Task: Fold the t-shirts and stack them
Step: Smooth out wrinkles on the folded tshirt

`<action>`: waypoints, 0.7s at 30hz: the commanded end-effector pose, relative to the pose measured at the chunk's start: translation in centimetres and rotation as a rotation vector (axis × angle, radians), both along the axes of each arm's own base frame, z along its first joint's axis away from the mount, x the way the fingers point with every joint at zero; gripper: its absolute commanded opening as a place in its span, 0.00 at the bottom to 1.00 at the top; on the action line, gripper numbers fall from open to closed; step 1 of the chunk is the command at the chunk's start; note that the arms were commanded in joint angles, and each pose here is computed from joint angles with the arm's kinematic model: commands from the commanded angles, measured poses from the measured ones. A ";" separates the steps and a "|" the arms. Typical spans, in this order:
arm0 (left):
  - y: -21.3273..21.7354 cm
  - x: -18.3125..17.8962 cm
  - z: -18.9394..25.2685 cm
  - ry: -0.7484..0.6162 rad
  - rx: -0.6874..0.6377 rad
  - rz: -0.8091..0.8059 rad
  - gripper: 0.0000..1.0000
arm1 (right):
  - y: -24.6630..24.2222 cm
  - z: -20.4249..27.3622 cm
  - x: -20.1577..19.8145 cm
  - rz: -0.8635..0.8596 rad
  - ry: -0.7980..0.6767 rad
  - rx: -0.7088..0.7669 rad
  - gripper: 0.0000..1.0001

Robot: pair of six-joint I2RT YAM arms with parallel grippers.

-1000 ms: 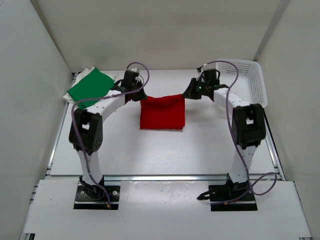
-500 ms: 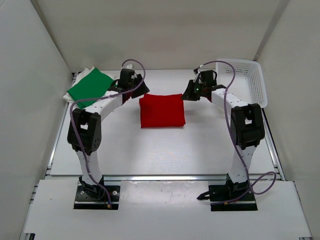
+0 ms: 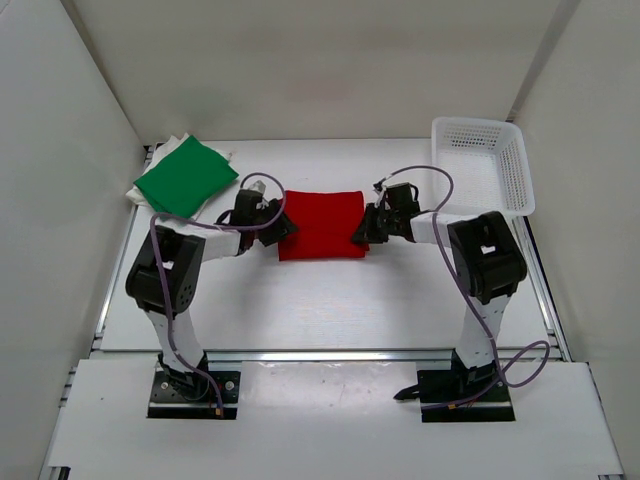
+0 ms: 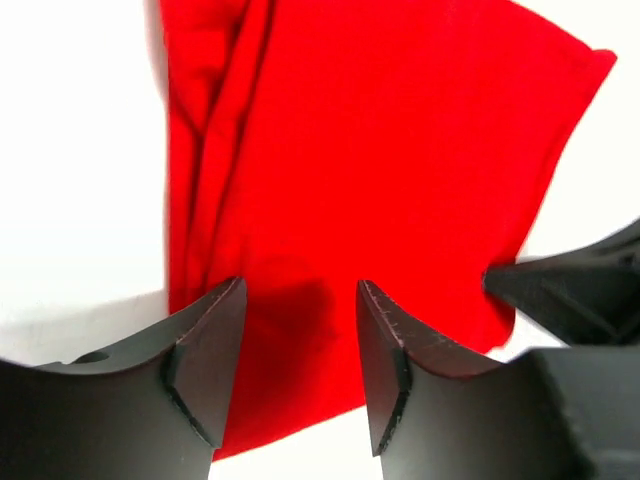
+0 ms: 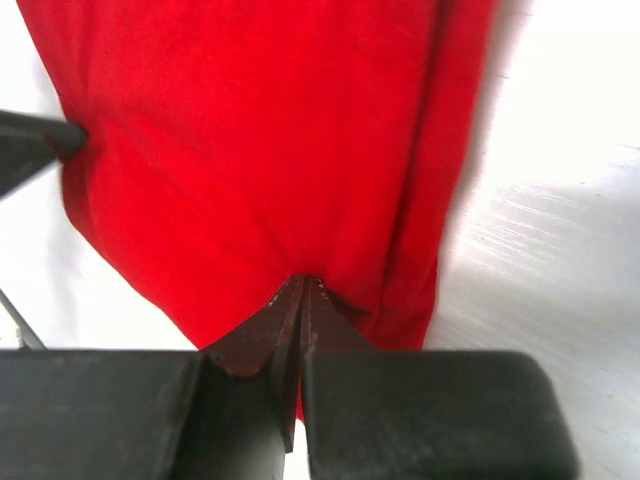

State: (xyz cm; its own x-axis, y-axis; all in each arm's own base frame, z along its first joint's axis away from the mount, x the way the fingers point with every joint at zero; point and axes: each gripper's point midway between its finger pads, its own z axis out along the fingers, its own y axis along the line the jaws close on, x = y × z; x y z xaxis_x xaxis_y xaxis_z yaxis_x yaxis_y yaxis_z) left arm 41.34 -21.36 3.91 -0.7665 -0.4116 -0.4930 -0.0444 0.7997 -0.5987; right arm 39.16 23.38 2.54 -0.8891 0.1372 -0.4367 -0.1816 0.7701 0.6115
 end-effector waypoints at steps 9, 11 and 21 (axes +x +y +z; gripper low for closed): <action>2.6 -2.4 7.3 -0.190 -0.130 0.048 0.99 | 0.1 4.2 0.2 0.023 -0.111 0.070 0.17; 3.8 -2.5 7.2 -0.199 -0.099 0.069 0.98 | 0.7 5.8 0.1 0.044 -0.143 0.093 0.28; 5.5 -2.6 0.1 -0.038 0.071 0.071 0.86 | 1.6 13.5 -2.3 0.039 -0.320 0.187 0.50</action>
State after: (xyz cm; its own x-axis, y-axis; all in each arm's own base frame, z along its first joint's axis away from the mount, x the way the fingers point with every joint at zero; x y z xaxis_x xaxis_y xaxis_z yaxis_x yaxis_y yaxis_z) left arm 38.32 -16.21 5.05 -0.6990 -0.4573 -0.5499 -0.0773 0.8127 -0.5775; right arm 37.39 24.35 11.94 -0.7928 0.1780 -0.5829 -0.3307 0.6777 0.6568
